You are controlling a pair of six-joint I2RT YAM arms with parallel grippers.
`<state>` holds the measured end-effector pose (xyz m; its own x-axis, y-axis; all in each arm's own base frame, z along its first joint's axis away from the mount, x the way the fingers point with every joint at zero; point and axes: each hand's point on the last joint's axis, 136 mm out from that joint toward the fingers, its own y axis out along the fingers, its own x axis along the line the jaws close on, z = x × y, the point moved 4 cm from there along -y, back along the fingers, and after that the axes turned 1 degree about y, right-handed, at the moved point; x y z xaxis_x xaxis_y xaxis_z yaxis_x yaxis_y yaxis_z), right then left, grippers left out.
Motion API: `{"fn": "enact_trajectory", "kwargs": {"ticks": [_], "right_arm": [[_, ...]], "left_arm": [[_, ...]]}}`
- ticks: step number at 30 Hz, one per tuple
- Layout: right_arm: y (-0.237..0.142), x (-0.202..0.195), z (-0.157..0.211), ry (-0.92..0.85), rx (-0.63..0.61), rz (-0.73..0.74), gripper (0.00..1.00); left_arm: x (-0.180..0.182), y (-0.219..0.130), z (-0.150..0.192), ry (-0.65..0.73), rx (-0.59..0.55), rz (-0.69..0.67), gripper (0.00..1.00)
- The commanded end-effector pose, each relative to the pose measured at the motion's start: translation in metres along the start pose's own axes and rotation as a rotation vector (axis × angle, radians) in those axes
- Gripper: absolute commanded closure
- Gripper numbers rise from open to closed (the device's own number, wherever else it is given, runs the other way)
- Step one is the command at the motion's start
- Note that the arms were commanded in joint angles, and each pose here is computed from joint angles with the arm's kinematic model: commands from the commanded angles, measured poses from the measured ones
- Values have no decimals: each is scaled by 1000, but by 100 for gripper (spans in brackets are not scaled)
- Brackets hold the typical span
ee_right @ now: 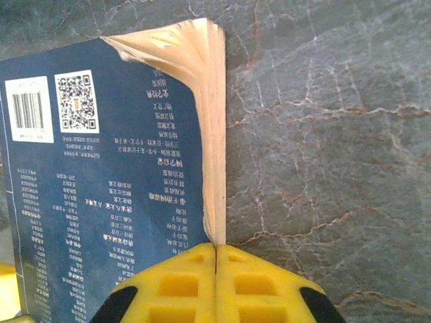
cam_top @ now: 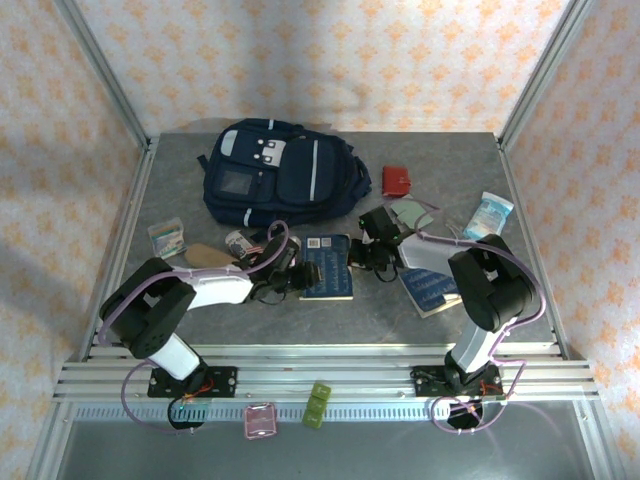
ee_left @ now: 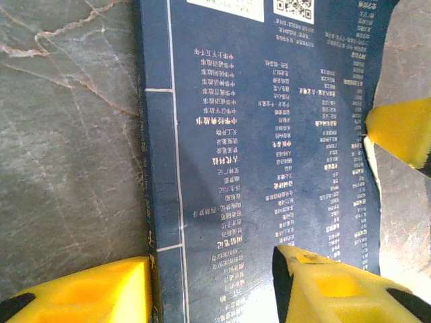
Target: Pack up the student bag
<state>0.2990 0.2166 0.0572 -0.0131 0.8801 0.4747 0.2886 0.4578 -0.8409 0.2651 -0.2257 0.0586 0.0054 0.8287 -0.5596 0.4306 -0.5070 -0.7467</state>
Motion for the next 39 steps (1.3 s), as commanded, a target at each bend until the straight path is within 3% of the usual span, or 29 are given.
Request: {"fn": "enact_trajectory", "kwargs": {"ticks": [1,7,12,16,19,23,27,32,36,39], "right_arm": [[16,-32,43,58,158,101,97],[18,-33,46,71,163,92,96],[19,-31,46,79,163,77,96],[12,-26,38,85,125,67,88],[-2,-22,26,99,62,31,82],[-17,-25,13,118,9,8,69],[-36,-21,0,143,-39,-101,62],[-91,6,-28,107,-222,-280,34],[-137,38,-43,6,-337,-459,22],[-180,63,-48,-77,-457,-593,3]], "left_arm": [[-71,-10,-28,89,-129,368,53],[-87,-37,-36,118,-212,475,56],[-77,-31,-33,114,-188,417,61],[-67,-18,-28,108,-129,349,87],[-60,-22,-31,121,-156,293,95],[-52,-26,-35,166,-153,228,100],[-62,-47,-48,165,-202,302,100],[-87,-93,-75,176,-311,429,100],[-103,-132,-94,192,-385,543,100],[-113,-160,-106,187,-417,670,100]]}}
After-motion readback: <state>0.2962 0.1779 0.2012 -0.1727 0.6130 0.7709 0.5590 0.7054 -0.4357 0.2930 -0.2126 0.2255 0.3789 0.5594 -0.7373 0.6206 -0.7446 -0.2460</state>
